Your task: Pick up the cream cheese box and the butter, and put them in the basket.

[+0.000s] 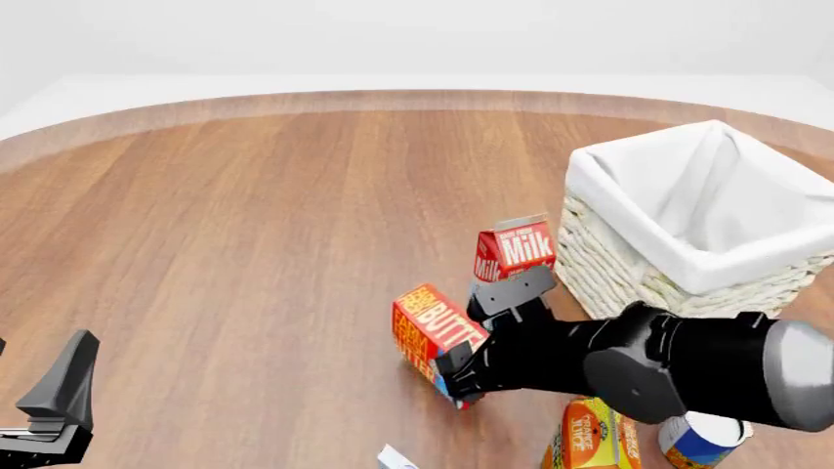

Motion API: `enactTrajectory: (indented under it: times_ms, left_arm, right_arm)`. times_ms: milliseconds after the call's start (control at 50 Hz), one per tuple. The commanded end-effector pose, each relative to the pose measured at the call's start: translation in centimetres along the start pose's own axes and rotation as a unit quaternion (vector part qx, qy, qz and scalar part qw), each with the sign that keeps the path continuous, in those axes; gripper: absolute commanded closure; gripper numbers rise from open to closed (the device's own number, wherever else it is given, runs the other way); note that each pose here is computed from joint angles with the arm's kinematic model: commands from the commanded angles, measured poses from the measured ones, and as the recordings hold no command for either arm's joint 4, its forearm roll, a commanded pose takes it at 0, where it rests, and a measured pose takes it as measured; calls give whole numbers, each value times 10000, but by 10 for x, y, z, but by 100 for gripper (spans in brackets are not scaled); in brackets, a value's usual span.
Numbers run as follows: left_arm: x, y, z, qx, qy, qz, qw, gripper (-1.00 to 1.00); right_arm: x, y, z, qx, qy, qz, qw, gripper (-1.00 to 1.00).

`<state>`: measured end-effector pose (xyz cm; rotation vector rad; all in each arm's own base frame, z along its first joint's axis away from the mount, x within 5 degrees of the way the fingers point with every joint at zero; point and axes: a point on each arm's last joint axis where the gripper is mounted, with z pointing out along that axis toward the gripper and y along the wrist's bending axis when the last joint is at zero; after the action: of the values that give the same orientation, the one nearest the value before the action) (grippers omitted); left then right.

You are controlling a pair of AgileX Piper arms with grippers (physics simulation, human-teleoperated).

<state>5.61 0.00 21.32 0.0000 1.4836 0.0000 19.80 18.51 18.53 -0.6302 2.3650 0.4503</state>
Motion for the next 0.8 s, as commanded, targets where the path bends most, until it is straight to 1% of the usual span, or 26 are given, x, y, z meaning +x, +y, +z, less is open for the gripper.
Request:
enactTrajectory:
  times_ms: [20,160,180,200,240,340,360,380,480,540,560,580,600,620,640,660,680,780,800]
  left_arm:
    - [0,0,0,0,0,0,10000,-100]
    - [0,0,0,0,0,0,10000,-100]
    - [0,0,0,0,0,0,10000,-100]
    - [0,0,0,0,0,0,10000,-100]
    - [0,0,0,0,0,0,10000,-100]
    - [0,0,0,0,0,0,10000,-100]
    - [0,0,0,0,0,0,10000,-100]
    - [0,0,0,0,0,0,10000,-100]
    - [0,0,0,0,0,0,10000,-100]
    - [0,0,0,0,0,0,10000,-100]
    - [0,0,0,0,0,0,10000,-100]
    - [0,0,0,0,0,0,10000,-100]
    - [0,0,0,0,0,0,10000,-100]
    - [0,0,0,0,0,0,10000,-100]
    - [0,0,0,0,0,0,10000,-100]
    - [0,0,0,0,0,0,10000,-100]
    - [0,0,0,0,0,0,10000,-100]
    - [0,0,0,0,0,0,10000,-100]
    - [0,0,0,0,0,0,10000,-100]
  right_arm:
    - [-25,8,-27,-114,-368,-54,9992,100]
    - [-37,9,-56,-135,-616,-156,9979,100]
    - [-37,9,-56,-135,-616,-156,9979,100]
    - [-39,8,-65,-137,-690,-168,9974,100]
    - [-41,8,-72,-137,-748,-192,9969,100]
    - [-51,7,-97,-120,-1008,-280,9944,100]
    - [-56,8,-99,-134,-1080,-284,9937,100]
    - [-59,8,-108,-133,-1175,-311,9925,100]
    - [-65,8,-126,-133,-1327,-385,9903,100]
    - [-68,8,-133,-122,-1414,-392,9891,100]
    - [-74,5,-143,-78,-1544,-349,9874,100]
    - [-74,5,-143,-78,-1544,-349,9874,100]
    - [-79,4,-152,-42,-1652,-360,9856,100]
    - [-79,4,-152,-42,-1651,-360,9856,100]
    - [-84,4,-160,-33,-1762,-377,9836,100]
    - [-84,4,-160,-33,-1762,-378,9836,100]
    - [-89,2,-169,20,-1878,-346,9816,100]
    - [-95,-2,-183,92,-2078,-308,9777,100]
    - [-96,-3,-186,118,-2126,-254,9767,100]
